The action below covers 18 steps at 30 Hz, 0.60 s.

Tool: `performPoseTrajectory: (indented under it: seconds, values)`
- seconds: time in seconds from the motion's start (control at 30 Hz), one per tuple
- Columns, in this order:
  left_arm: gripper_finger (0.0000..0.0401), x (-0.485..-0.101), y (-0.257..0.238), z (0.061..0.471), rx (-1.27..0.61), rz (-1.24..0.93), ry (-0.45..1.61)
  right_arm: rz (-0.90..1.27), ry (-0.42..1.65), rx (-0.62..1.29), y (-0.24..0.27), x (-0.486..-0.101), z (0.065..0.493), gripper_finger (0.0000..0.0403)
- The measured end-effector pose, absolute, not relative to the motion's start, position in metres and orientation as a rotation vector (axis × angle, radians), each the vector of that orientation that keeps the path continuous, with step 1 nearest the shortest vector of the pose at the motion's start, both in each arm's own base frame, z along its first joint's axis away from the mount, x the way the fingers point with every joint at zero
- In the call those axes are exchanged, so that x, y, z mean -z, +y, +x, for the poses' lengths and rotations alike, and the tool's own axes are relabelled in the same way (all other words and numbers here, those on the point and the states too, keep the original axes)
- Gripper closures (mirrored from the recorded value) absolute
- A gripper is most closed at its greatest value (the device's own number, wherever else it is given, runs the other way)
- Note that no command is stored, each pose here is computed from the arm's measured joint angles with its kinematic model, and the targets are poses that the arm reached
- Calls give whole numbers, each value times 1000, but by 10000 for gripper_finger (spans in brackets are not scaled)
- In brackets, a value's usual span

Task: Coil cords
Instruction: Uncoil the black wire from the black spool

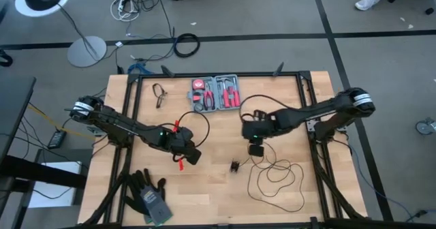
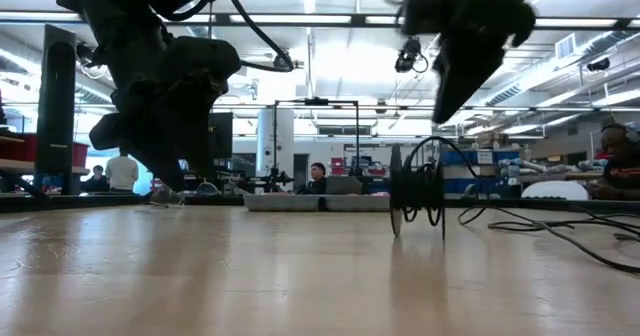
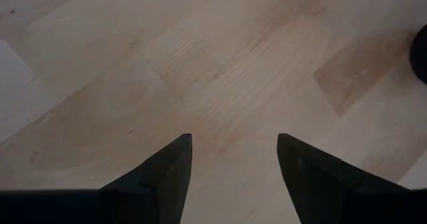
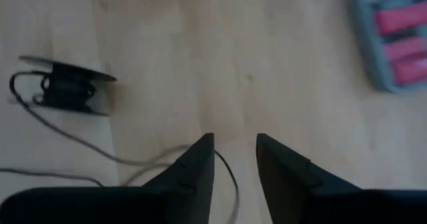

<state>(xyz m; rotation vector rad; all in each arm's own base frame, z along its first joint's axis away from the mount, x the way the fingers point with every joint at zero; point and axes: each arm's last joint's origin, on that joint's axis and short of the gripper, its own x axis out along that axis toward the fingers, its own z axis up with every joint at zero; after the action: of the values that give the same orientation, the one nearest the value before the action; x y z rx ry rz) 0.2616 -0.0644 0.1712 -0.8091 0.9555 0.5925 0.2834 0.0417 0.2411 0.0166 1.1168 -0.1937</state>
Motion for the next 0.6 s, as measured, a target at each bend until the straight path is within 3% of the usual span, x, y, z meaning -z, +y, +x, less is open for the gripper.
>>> performPoseTrajectory:
  seconds: [0.2,0.33,0.5,0.6]
  values:
    - [178,-172,-67,262,-579,-805,947,20,966,303,62,-248,228,323]
    - [178,-172,-68,262,-567,-796,947,167,838,304,74,-229,196,333]
    - [178,-173,-68,263,-580,-786,917,367,591,173,89,-189,191,335]
    - [178,-173,-67,263,-584,-783,912,372,474,99,94,-171,195,337]
